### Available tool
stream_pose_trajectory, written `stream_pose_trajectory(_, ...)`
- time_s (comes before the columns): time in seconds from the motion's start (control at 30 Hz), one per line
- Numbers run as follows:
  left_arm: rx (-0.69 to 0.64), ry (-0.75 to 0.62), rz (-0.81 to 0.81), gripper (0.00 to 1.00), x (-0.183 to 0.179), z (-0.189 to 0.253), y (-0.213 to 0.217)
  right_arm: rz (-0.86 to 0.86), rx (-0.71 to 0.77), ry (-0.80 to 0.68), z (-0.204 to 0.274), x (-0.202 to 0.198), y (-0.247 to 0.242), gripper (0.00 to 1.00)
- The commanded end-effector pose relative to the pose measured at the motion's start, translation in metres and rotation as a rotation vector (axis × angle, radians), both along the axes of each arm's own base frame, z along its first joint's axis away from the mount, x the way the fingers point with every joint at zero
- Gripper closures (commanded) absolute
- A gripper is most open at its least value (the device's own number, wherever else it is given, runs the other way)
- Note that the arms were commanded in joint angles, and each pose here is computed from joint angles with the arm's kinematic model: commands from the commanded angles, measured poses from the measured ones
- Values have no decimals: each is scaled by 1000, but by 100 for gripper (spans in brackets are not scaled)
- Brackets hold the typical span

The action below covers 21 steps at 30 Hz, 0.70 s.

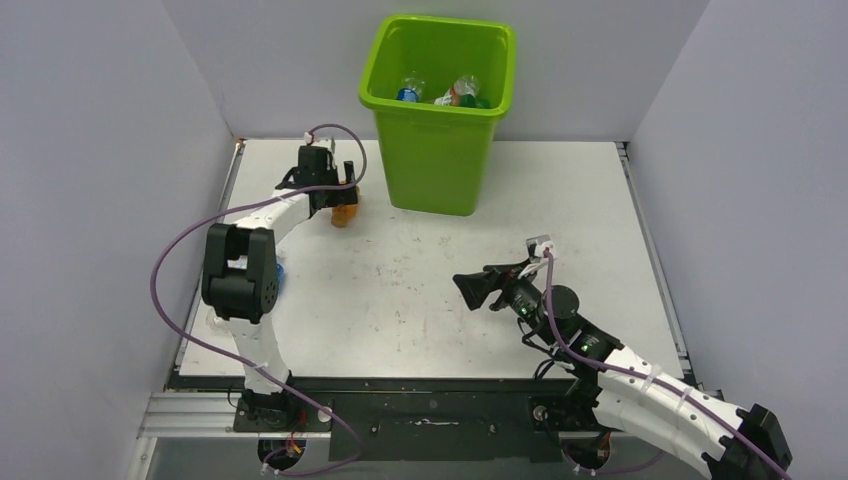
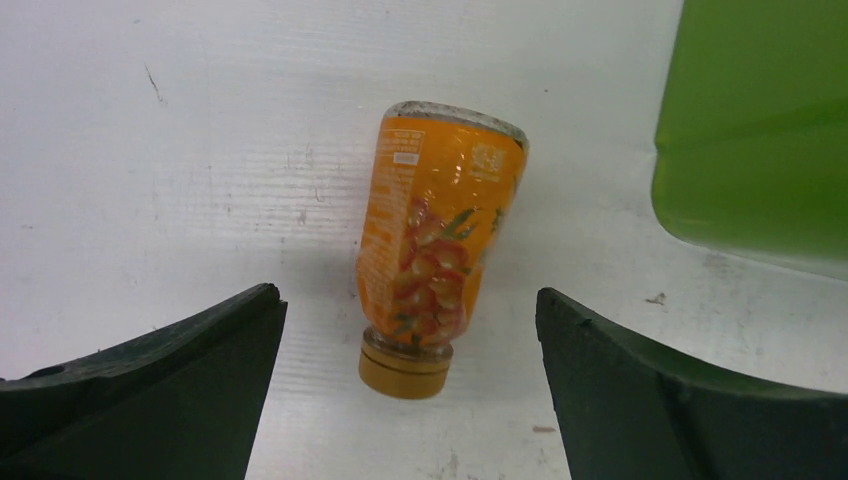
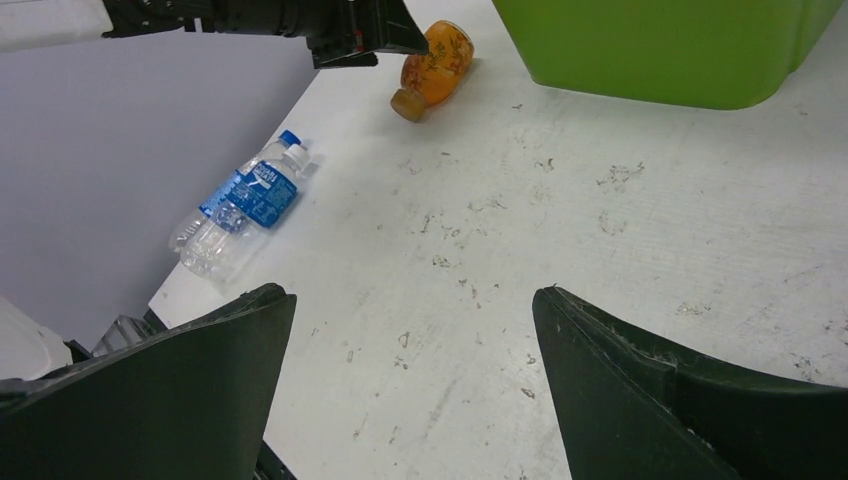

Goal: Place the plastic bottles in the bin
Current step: Pick up the plastic bottle at the center of the board.

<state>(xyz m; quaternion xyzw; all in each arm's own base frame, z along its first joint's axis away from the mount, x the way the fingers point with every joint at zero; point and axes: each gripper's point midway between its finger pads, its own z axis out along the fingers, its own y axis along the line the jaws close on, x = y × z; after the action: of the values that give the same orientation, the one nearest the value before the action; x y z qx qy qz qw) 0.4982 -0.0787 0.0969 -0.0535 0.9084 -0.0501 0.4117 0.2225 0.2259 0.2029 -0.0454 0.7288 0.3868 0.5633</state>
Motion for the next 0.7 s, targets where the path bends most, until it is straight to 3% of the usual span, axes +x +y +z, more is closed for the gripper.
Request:
stream_pose_trajectory(0.0, 83, 1, -10, 5, 24, -7, 6, 36, -6, -18, 7, -3, 7, 7)
stream_pose_trajectory(0.23, 79, 15, -47, 10, 42, -20, -6, 42, -28, -22, 7, -2, 8, 7)
stream_pose_trajectory(0.67, 55, 65, -73, 47, 36, -35, -16, 17, -29, -28, 11, -5, -2, 7)
